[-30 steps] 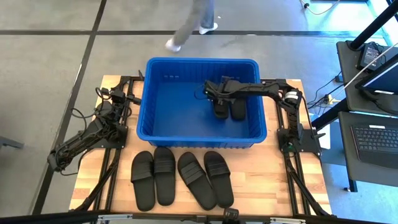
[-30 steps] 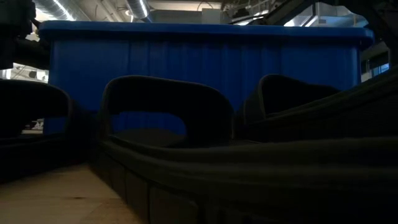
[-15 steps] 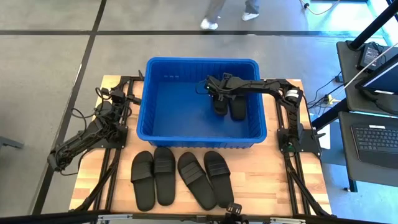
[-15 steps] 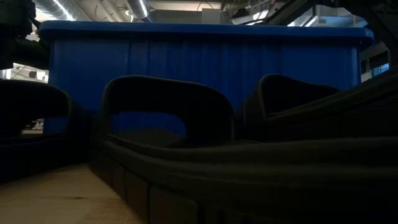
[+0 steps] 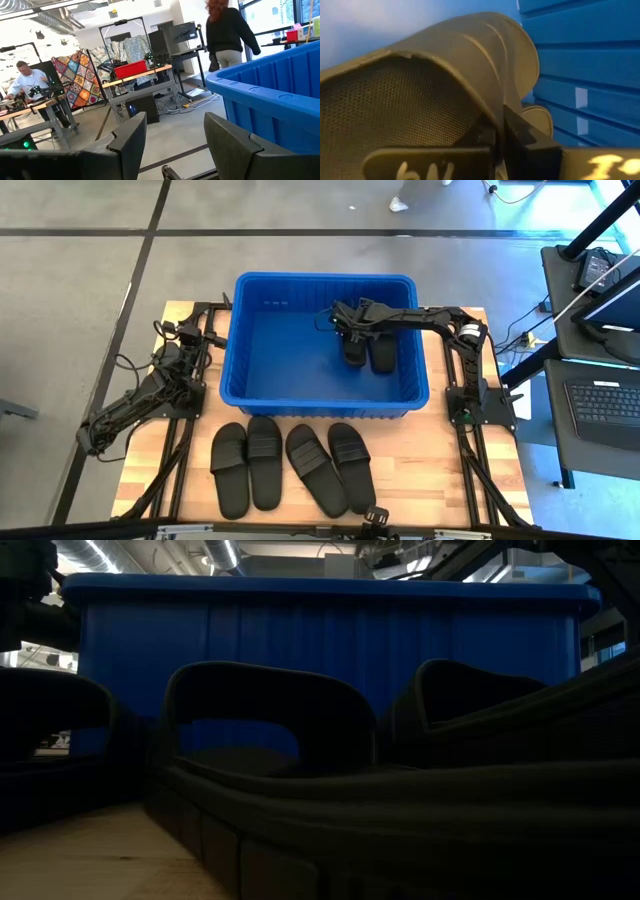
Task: Pick and place slides into bin
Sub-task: Put the black slide into the blue organizer bin
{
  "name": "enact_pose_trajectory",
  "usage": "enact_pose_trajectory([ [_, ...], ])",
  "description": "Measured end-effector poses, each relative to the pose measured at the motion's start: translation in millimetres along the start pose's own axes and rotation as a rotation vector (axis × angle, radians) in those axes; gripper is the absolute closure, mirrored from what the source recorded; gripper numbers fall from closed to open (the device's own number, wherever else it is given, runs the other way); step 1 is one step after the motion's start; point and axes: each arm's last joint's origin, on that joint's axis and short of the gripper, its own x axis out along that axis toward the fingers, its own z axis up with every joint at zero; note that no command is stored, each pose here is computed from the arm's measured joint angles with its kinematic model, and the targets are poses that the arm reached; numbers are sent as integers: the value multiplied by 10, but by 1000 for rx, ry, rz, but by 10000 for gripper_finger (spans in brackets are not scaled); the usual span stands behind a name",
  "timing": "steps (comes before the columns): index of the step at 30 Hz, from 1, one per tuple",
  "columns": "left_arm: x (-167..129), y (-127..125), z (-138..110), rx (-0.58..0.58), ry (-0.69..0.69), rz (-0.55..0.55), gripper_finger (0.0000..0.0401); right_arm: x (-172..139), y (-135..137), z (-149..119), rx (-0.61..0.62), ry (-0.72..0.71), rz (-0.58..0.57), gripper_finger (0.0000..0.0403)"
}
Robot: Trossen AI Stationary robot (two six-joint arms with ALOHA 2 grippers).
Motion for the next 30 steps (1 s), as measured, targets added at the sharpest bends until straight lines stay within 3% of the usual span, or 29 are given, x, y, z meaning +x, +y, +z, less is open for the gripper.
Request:
enact_pose_trajectory([
  [12,0,0,0,0,0,0,206,21,-7,-14,29,13,6,387],
  [30,0,0,0,0,0,0,206,34,-1,-30,16,27,21,290],
])
